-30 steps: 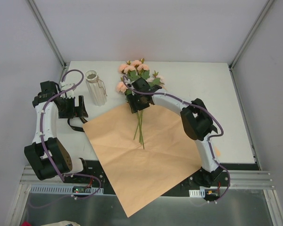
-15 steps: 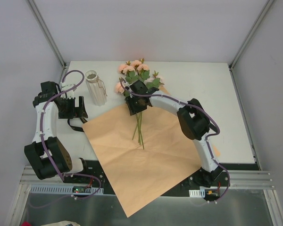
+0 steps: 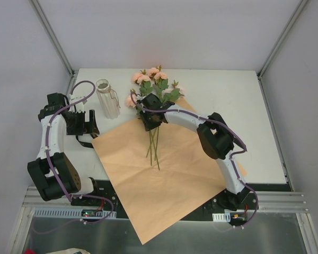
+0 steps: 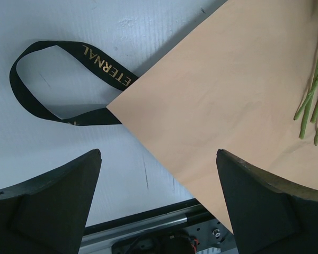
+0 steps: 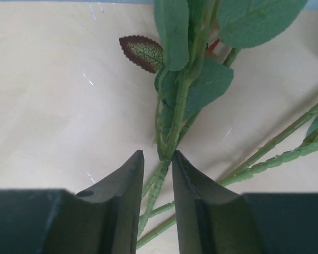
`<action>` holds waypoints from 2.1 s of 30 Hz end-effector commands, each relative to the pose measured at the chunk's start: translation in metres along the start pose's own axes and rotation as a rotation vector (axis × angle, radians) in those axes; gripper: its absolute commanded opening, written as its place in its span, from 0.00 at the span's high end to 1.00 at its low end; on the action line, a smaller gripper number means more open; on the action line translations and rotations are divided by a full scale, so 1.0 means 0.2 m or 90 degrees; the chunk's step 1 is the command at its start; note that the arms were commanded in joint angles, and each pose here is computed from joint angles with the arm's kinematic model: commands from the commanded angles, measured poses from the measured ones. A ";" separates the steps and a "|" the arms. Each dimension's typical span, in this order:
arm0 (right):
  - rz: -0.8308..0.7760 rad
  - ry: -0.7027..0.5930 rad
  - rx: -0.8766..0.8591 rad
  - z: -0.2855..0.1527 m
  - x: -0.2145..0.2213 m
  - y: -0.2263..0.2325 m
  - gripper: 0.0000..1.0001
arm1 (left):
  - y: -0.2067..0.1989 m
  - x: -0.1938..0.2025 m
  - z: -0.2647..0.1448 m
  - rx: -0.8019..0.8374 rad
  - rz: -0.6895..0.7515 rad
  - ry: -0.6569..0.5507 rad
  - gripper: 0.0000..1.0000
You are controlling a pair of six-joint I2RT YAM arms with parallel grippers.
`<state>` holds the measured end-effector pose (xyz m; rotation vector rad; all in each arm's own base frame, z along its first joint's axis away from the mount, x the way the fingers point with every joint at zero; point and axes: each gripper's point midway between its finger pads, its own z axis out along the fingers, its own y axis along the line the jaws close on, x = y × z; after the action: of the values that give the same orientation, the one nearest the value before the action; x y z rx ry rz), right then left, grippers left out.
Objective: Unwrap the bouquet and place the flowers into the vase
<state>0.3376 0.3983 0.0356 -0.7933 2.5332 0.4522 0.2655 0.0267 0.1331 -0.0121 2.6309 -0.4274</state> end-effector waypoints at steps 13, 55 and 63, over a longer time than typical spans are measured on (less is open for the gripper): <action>0.009 -0.101 0.008 -0.26 -0.23 0.03 0.99 | 0.01 0.04 0.01 -0.002 0.008 0.011 0.11; -0.206 -1.168 -0.331 -1.92 -1.65 0.67 0.99 | 0.03 0.03 0.00 0.046 -0.049 -0.013 0.10; -0.211 -1.179 -0.268 -1.76 -1.70 0.62 0.99 | -0.01 0.07 -0.05 0.049 -0.026 -0.008 0.10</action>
<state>0.4095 0.5115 0.5011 -0.4680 0.7051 1.0214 0.2592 0.0331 0.1259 -0.0937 2.6247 -0.5167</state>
